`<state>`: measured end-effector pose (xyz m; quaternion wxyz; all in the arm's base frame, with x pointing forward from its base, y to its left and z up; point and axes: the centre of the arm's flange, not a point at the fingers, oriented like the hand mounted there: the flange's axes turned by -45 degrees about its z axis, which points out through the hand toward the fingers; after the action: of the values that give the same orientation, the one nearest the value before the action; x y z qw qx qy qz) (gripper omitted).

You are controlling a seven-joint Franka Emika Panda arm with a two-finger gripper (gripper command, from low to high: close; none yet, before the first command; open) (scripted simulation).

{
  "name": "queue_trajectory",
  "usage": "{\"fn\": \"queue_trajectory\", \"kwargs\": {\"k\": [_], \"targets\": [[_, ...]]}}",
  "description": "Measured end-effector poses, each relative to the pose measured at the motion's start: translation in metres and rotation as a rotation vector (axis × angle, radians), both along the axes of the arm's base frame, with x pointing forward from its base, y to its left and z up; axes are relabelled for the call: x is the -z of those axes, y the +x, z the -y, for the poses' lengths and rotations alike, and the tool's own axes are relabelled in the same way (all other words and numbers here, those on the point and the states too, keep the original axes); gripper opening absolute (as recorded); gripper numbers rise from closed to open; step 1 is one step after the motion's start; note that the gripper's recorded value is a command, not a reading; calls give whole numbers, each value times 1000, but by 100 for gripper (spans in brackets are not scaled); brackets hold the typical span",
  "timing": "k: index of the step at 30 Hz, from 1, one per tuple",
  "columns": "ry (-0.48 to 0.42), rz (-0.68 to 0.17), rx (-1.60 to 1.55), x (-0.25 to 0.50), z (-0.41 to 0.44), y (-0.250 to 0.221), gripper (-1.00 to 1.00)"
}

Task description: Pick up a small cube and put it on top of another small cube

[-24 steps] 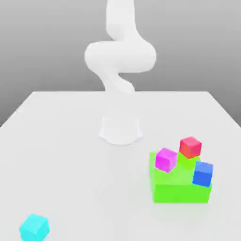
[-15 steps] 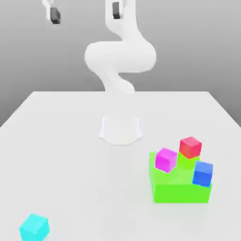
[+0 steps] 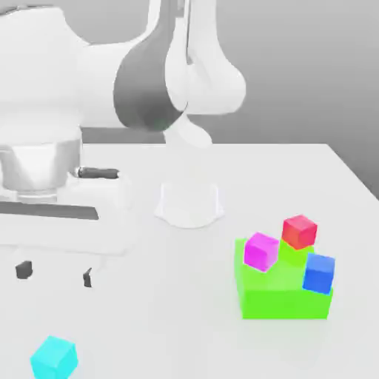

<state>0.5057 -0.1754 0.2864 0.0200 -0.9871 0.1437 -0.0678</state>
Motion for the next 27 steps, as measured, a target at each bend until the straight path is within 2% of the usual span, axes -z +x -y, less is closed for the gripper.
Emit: {"fn": "queue_trajectory", "kwargs": {"k": [5, 9, 10, 16, 21, 27], "targets": [[-14, -121, 49, 84, 31, -22, 0], [-17, -139, 56, 143, 36, -26, 0], [-17, -140, 57, 153, 36, -26, -100], [-16, -141, 57, 158, 36, -27, -100], [-16, -141, 55, 106, 35, -26, -100], [22, -125, -341, 56, -96, -25, -100]]}}
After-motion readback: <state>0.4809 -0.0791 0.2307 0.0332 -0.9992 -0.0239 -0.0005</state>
